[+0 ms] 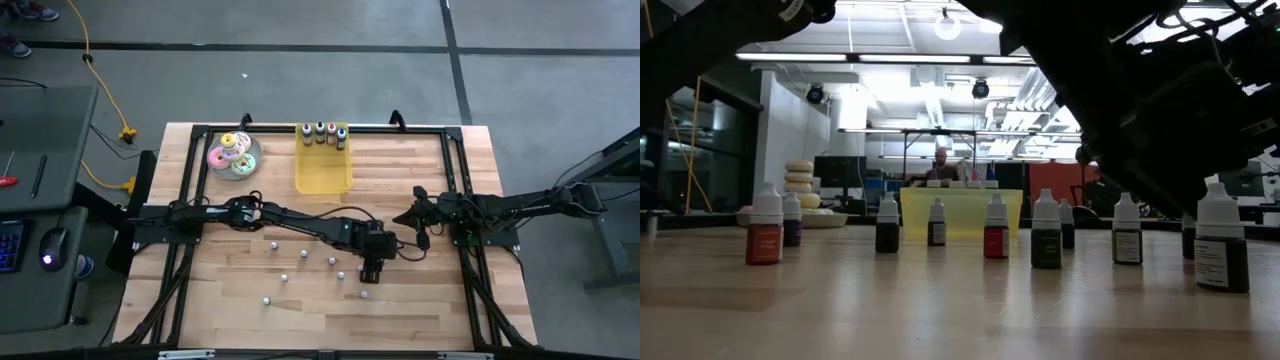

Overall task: Pick & Place food coloring
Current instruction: Put the right small black food coloring bottle into the yellow bin

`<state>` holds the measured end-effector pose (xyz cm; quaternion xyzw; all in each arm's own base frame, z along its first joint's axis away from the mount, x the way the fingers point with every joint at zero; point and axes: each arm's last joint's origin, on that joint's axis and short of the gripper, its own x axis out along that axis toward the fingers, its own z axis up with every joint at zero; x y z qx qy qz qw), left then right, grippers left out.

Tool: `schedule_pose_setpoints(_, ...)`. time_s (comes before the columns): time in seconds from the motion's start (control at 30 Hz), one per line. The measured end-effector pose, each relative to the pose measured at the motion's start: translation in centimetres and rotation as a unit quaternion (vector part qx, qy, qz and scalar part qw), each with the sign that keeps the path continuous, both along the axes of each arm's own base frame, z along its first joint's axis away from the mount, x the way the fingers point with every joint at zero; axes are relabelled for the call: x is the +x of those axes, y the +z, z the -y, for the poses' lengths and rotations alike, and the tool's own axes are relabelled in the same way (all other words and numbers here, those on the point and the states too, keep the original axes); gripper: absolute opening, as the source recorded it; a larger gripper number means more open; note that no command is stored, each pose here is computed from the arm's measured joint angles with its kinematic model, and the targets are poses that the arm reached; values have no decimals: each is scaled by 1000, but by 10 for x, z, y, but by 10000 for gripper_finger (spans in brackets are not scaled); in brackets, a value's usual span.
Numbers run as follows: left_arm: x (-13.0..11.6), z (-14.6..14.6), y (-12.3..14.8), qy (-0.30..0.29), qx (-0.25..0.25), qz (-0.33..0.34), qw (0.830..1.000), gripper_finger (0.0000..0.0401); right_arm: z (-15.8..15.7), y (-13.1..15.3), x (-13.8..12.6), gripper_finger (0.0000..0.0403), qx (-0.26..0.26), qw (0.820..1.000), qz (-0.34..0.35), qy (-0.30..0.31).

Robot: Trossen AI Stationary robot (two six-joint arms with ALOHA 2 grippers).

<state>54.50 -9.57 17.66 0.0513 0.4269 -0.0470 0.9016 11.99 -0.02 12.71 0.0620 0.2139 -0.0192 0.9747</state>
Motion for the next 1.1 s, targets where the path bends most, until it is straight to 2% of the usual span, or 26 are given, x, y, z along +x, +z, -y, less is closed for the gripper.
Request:
schedule_pose_setpoints(0.57,0,0,1,0,-1,3,1000,204,0,0,0,0,0,1000,0,0)
schedule_pose_setpoints(0.9,0,1,1,-12,-15,1,1000,133,0,0,0,0,0,1000,0,0)
schedule_pose_setpoints(1.1,1,2,1,-16,-22,6,1000,109,0,0,0,0,0,1000,0,0)
